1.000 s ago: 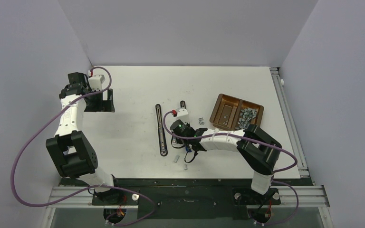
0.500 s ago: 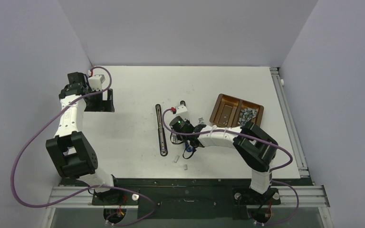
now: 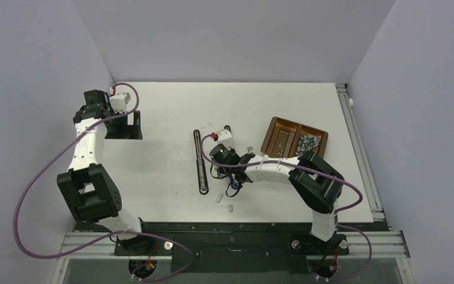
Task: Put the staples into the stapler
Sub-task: Install the staple into the stapler.
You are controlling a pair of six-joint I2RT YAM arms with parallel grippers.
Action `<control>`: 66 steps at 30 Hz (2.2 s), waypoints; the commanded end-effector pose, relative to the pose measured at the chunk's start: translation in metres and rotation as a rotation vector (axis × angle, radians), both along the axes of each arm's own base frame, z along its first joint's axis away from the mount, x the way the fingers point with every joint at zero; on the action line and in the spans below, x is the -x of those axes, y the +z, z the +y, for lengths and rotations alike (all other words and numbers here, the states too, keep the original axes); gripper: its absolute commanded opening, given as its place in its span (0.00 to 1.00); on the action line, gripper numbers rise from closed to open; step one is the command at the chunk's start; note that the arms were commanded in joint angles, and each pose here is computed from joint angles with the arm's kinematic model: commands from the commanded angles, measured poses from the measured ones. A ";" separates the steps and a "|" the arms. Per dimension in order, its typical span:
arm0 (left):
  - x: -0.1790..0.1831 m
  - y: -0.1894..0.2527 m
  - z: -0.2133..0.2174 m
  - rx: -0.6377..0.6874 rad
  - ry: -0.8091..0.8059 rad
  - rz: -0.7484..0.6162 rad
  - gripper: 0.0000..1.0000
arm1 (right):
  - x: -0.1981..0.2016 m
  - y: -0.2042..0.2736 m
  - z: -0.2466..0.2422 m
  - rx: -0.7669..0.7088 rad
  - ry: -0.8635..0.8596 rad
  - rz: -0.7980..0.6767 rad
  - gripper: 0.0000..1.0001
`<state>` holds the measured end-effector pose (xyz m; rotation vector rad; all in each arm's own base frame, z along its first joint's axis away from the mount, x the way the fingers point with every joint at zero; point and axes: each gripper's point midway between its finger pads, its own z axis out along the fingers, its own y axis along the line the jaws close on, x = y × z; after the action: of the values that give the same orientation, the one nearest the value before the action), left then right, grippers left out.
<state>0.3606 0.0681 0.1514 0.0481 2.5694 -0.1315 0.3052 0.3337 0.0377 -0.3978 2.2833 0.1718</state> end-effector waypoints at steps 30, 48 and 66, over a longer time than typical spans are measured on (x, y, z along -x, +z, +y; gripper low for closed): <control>0.000 0.015 0.003 -0.017 0.002 -0.057 0.96 | 0.021 0.038 0.023 -0.187 -0.001 -0.034 0.08; 0.000 0.015 0.004 -0.025 0.006 -0.060 0.96 | 0.027 0.038 0.030 -0.189 0.022 -0.030 0.09; 0.000 0.017 0.004 -0.028 0.005 -0.065 0.96 | 0.027 0.037 0.033 -0.184 0.031 -0.029 0.09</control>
<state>0.3560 0.0683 0.1493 0.0444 2.5765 -0.1231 0.2731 0.3527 0.0534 -0.3633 2.2678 0.3174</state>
